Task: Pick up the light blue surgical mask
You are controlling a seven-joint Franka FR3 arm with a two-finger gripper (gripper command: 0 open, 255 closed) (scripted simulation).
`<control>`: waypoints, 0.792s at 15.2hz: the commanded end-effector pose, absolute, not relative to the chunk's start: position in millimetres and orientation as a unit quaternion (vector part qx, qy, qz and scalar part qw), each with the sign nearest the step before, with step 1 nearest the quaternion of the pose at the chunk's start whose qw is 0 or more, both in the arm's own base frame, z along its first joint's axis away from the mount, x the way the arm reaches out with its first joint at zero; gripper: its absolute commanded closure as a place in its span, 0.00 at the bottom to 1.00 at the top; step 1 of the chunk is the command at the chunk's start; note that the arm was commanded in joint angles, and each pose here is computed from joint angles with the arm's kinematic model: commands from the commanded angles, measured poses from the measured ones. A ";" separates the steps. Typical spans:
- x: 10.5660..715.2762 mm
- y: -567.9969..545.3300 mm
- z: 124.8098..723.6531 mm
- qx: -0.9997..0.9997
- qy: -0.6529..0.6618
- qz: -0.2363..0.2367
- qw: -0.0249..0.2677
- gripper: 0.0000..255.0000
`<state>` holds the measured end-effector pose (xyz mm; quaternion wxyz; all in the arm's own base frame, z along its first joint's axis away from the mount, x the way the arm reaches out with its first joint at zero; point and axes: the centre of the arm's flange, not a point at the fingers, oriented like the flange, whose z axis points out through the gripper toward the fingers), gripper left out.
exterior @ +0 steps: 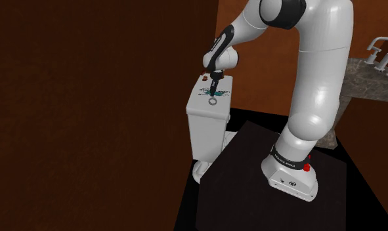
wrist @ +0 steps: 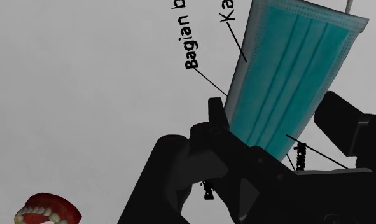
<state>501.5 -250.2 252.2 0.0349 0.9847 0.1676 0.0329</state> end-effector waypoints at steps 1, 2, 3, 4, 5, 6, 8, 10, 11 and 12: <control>499.8 -251.2 258.1 0.985 0.167 0.030 0.034 1.00; 499.8 -251.2 263.4 0.985 0.167 0.030 0.034 1.00; 499.8 -251.2 268.6 0.985 0.167 0.030 0.034 1.00; 499.8 -251.2 273.9 0.985 0.167 0.030 0.034 1.00; 499.8 -251.2 279.2 0.985 0.167 0.030 0.034 1.00; 499.8 -251.2 284.5 0.985 0.167 0.030 0.034 1.00; 499.8 -251.2 295.0 0.985 0.167 0.030 0.034 1.00; 499.8 -251.2 305.6 0.985 0.167 0.030 0.034 1.00; 499.8 -251.2 310.9 0.985 0.167 0.030 0.034 1.00; 499.8 -251.2 316.2 0.985 0.167 0.030 0.034 1.00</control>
